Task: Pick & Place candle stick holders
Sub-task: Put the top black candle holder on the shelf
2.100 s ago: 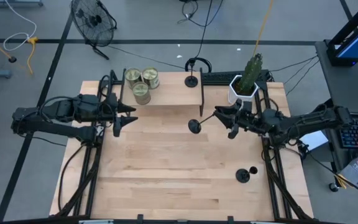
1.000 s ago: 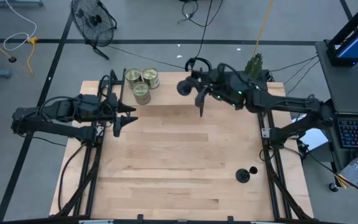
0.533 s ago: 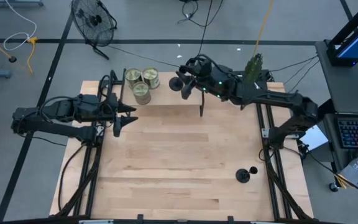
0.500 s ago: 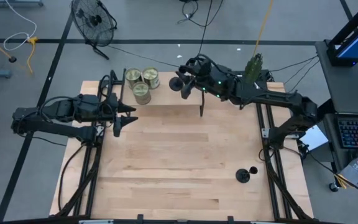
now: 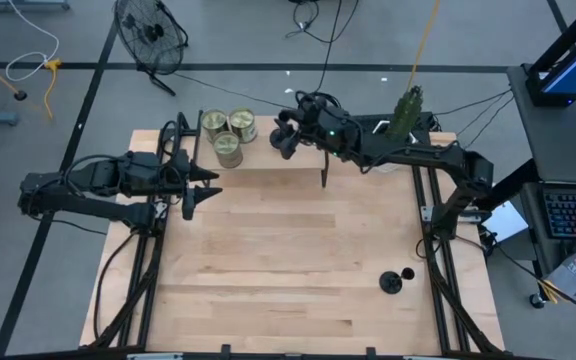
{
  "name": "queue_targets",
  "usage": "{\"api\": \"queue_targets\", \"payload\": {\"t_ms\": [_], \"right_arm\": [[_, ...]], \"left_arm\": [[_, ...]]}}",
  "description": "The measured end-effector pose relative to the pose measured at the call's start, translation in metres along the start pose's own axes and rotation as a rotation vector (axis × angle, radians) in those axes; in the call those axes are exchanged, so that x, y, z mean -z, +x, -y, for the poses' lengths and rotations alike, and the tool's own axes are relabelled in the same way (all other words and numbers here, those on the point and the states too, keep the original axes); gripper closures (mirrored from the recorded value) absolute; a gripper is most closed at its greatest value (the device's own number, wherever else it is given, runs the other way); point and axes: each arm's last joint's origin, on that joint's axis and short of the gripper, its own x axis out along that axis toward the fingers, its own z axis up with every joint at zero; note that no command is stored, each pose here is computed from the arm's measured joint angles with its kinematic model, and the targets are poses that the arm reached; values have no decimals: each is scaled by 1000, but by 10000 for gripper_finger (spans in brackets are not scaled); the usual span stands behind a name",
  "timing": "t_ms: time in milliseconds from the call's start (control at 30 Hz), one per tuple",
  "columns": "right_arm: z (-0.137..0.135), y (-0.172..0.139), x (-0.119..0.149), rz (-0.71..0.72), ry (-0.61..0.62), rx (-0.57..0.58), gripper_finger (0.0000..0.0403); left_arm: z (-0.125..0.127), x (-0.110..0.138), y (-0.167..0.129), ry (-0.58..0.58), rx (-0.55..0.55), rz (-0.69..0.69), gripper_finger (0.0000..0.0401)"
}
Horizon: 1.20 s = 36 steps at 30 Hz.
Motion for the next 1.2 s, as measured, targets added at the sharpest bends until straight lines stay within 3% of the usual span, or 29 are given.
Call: {"api": "queue_targets", "payload": {"t_ms": [300, 700, 1200], "right_arm": [[18, 5, -4, 38, 5, 45, 271], [36, 9, -3, 24, 32, 20, 271], [32, 23, 15, -20, 25, -6, 271]], "left_arm": [[0, 0, 0, -1, 0, 0, 185], [0, 0, 0, -1, 0, 0, 185], [0, 0, 0, -1, 0, 0, 185]]}}
